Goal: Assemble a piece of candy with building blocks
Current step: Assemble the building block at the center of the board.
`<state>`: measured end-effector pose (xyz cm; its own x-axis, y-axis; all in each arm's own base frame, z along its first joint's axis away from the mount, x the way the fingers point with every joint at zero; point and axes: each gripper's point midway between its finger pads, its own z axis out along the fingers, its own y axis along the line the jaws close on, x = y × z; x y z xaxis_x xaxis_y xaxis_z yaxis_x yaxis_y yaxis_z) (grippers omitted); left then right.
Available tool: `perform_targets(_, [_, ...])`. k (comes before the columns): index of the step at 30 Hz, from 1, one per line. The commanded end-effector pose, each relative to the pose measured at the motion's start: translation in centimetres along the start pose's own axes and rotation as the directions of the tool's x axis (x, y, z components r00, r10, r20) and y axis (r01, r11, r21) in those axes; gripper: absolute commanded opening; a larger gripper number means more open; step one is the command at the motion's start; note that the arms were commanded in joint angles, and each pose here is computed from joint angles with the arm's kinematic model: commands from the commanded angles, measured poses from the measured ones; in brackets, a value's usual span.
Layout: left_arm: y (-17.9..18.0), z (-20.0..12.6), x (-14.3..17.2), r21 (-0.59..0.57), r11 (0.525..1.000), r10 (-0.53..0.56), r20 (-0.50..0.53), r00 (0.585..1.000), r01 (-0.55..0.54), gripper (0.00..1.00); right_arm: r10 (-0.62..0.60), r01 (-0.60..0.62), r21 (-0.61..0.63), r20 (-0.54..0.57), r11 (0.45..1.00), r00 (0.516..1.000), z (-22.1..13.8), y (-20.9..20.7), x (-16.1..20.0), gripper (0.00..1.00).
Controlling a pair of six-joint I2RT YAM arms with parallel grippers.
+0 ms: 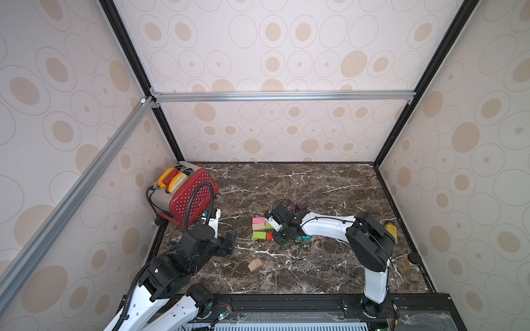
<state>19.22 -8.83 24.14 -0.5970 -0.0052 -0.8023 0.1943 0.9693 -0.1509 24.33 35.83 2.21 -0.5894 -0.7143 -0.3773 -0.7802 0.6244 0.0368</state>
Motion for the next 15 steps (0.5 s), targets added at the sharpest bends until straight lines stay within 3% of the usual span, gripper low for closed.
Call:
perform_targets(1, [0.55, 0.08, 0.36, -0.028, 1.000, 0.009, -0.015, 1.000, -0.010, 0.81, 0.039, -0.039, 0.004, -0.015, 0.999, 0.999, 0.31, 0.21, 0.00, 0.45])
perform_targets(6, [0.55, 0.06, 0.34, -0.028, 1.000, 0.009, -0.014, 1.000, -0.009, 0.81, 0.070, -0.070, 0.011, -0.001, 0.997, 0.998, 0.25, 0.08, -0.29, 0.52])
perform_targets(15, [0.54, 0.07, 0.35, -0.028, 1.000, 0.008, -0.015, 1.000, -0.008, 0.81, 0.104, -0.104, 0.054, 0.004, 0.993, 0.995, 0.77, -0.67, -0.67, 0.52])
